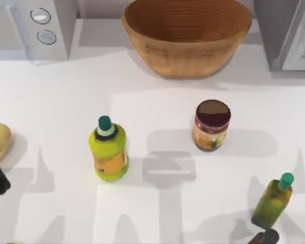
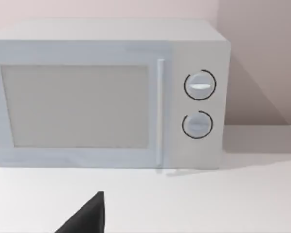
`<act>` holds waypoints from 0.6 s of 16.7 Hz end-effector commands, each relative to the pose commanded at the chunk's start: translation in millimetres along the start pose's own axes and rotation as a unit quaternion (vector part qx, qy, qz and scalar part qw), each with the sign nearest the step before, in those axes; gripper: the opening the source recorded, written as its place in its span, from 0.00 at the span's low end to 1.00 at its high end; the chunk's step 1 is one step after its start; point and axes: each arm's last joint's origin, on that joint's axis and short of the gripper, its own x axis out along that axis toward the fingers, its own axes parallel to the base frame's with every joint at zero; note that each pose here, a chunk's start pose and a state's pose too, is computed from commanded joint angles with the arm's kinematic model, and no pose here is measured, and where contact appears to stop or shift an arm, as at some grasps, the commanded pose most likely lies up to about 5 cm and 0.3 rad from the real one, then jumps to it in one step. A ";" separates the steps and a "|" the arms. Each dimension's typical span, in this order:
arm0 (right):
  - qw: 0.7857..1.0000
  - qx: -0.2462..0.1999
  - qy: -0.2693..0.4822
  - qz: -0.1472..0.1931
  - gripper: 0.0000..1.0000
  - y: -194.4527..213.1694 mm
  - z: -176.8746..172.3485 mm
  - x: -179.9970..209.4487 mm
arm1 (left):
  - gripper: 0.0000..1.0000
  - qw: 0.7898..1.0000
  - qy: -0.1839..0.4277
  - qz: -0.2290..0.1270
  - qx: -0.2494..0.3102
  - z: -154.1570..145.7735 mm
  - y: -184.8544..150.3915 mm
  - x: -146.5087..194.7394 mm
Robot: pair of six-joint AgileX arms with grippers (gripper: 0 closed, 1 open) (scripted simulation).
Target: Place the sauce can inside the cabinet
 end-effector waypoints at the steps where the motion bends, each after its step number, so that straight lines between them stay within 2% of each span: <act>1: 1.000 0.000 0.000 0.000 1.00 0.0 0.0 0.0 | 1.00 1.000 0.000 0.000 0.000 0.0 0.0 0.0; 3: 1.000 -0.004 0.001 0.005 1.00 0.4 1.8 0.2 | 1.00 1.000 0.000 0.000 0.000 0.0 0.0 0.0; 5: 0.999 -0.021 0.005 0.028 1.00 2.0 10.3 1.6 | 1.00 1.000 0.000 0.000 0.000 0.0 0.0 0.0; 7: 0.997 -0.049 0.015 0.065 1.00 4.5 23.1 5.9 | 1.00 1.000 0.000 0.000 0.000 0.0 0.0 0.0; 10: 0.984 -0.098 0.045 0.145 1.00 9.2 44.6 22.8 | 1.00 1.000 0.000 0.000 0.000 0.0 0.0 0.0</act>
